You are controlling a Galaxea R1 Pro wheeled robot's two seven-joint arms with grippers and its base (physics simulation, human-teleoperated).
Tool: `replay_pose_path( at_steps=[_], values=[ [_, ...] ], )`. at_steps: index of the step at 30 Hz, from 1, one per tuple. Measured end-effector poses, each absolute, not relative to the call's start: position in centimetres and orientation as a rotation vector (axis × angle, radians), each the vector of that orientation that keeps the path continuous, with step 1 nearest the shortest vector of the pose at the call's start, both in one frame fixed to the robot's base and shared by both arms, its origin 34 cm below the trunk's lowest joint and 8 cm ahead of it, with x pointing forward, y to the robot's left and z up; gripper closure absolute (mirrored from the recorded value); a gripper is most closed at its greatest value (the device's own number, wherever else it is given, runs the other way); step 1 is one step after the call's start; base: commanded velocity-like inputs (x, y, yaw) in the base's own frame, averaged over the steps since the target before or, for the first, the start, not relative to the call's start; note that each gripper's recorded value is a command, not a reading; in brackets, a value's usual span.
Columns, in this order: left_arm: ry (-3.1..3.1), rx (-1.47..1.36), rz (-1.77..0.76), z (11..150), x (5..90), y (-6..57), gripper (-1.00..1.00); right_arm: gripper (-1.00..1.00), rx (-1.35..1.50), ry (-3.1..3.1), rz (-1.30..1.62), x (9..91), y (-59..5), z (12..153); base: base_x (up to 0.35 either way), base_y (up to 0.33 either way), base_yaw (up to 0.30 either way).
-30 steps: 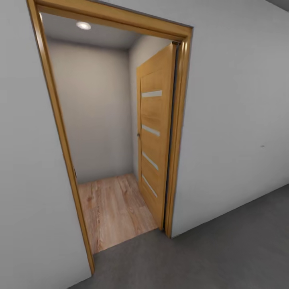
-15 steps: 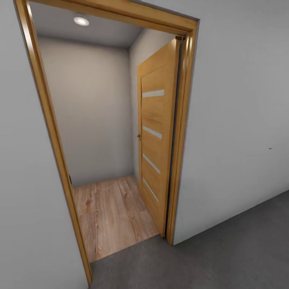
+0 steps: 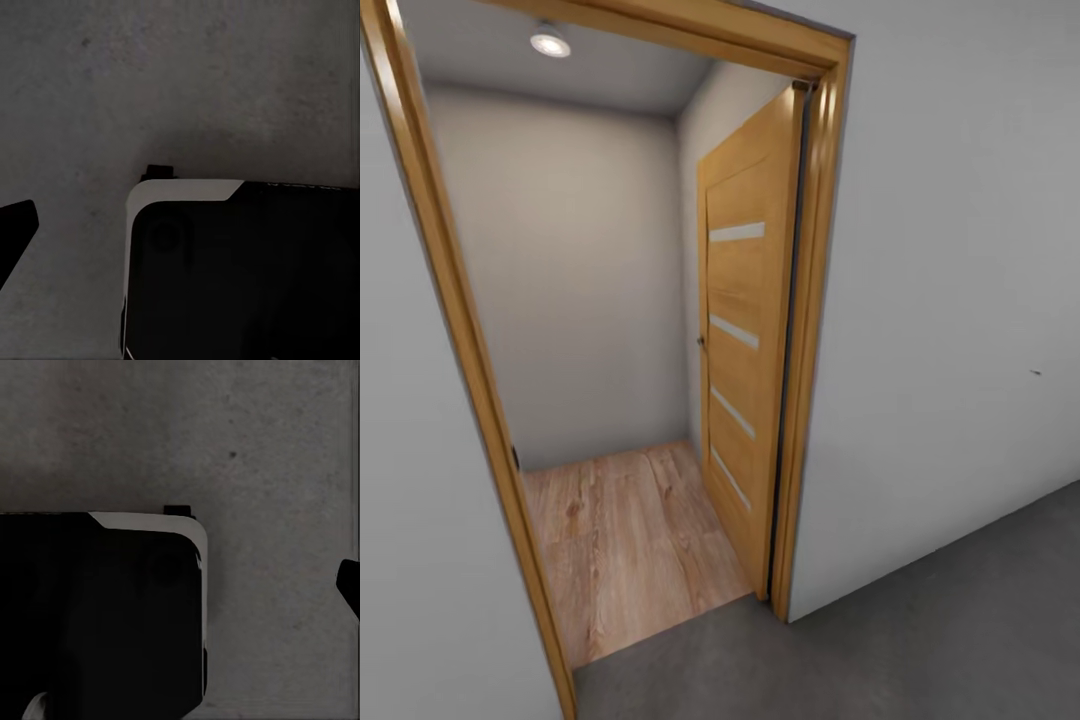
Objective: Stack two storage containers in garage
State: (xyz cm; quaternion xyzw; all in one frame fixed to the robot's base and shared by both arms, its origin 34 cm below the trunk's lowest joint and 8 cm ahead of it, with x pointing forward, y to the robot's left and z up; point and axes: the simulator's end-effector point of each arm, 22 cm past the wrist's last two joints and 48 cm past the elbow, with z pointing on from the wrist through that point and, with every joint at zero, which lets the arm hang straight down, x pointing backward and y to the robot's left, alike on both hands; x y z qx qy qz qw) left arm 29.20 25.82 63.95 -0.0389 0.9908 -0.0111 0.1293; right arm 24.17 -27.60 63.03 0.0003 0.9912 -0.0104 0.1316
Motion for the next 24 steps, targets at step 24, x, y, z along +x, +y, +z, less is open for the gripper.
replay_pose_path(
  at_steps=[24],
  values=[
    [2.881, -0.115, -0.030, 63.94, 29.17, 25.93, -1.00, -1.00, -0.012, 2.878, -0.034, 24.17, -27.76, 63.04, 0.284, -0.196, 0.136]
  ],
)
